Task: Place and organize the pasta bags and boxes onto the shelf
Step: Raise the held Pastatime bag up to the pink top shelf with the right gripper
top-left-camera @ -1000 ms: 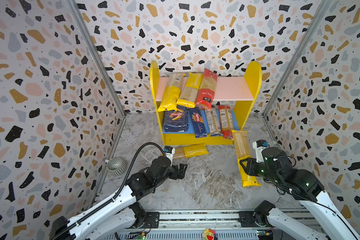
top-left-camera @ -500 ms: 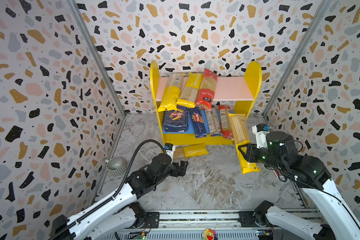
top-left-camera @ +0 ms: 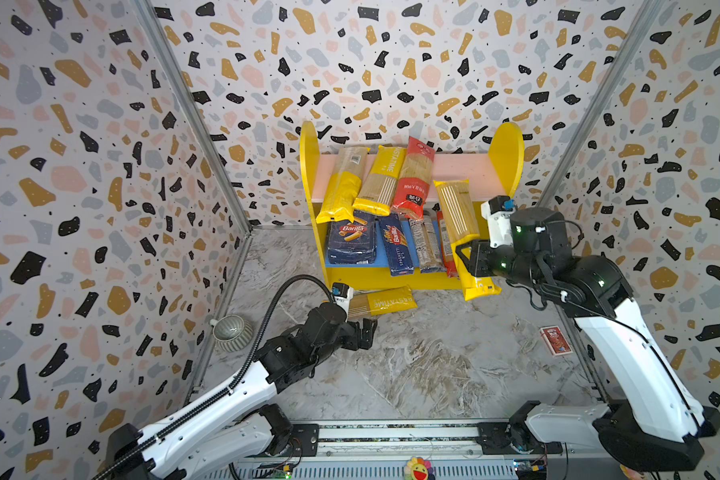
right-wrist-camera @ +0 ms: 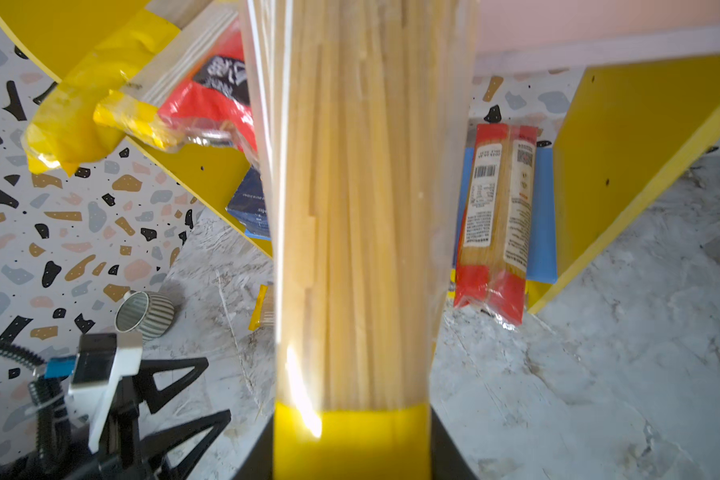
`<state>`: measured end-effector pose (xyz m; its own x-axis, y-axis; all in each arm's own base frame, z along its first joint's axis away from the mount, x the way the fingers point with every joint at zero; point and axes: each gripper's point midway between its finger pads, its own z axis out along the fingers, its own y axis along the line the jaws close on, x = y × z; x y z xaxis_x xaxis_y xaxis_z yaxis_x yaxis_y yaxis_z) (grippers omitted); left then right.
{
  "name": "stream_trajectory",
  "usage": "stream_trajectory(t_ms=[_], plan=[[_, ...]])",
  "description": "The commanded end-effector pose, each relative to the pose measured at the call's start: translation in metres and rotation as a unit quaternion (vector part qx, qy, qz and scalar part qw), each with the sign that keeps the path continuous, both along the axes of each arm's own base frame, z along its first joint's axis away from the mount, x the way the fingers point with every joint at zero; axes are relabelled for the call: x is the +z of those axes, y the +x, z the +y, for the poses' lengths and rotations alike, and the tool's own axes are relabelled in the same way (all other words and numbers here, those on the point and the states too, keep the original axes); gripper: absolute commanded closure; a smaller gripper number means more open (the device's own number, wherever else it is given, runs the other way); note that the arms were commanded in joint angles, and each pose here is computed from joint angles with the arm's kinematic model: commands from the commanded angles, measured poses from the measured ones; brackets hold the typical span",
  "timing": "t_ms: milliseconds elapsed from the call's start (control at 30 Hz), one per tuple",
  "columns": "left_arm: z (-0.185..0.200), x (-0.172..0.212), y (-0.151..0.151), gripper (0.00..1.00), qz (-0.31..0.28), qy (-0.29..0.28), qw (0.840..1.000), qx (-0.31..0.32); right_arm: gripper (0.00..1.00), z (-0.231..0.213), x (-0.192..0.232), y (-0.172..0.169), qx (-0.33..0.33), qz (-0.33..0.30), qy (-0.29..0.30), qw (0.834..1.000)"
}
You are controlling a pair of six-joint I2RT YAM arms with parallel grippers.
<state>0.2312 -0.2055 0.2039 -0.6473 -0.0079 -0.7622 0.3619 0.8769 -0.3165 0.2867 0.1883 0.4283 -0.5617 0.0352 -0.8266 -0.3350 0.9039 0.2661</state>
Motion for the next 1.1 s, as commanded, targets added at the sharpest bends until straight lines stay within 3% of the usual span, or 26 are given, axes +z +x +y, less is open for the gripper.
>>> stream_trajectory(t_ms=[0,200,500,867,967,1067], plan=[[-0.003,0.021,0.006,0.00,-0.030,-0.005,1.000,-0.002,0.94,-0.006,0.086,0.016,-0.028,-0.128,0.031,0.991],[-0.002,0.030,0.010,0.00,-0.045,0.003,0.999,0.001,0.93,-0.002,0.124,0.060,-0.055,-0.176,0.008,0.983],[-0.002,0.026,0.014,0.00,-0.049,0.016,0.999,0.004,0.93,0.004,0.101,0.136,-0.081,-0.182,-0.002,0.980],[-0.001,0.021,0.015,0.01,-0.051,0.026,0.998,0.004,0.92,0.000,0.100,0.174,-0.089,-0.196,0.024,0.976],[-0.002,0.019,0.016,0.01,-0.050,0.031,0.998,0.002,0.86,0.001,0.092,0.183,-0.090,-0.191,0.022,0.977],[-0.002,0.017,0.018,0.01,-0.049,0.036,0.998,0.004,0.71,0.002,0.084,0.190,-0.094,-0.183,0.020,0.978]])
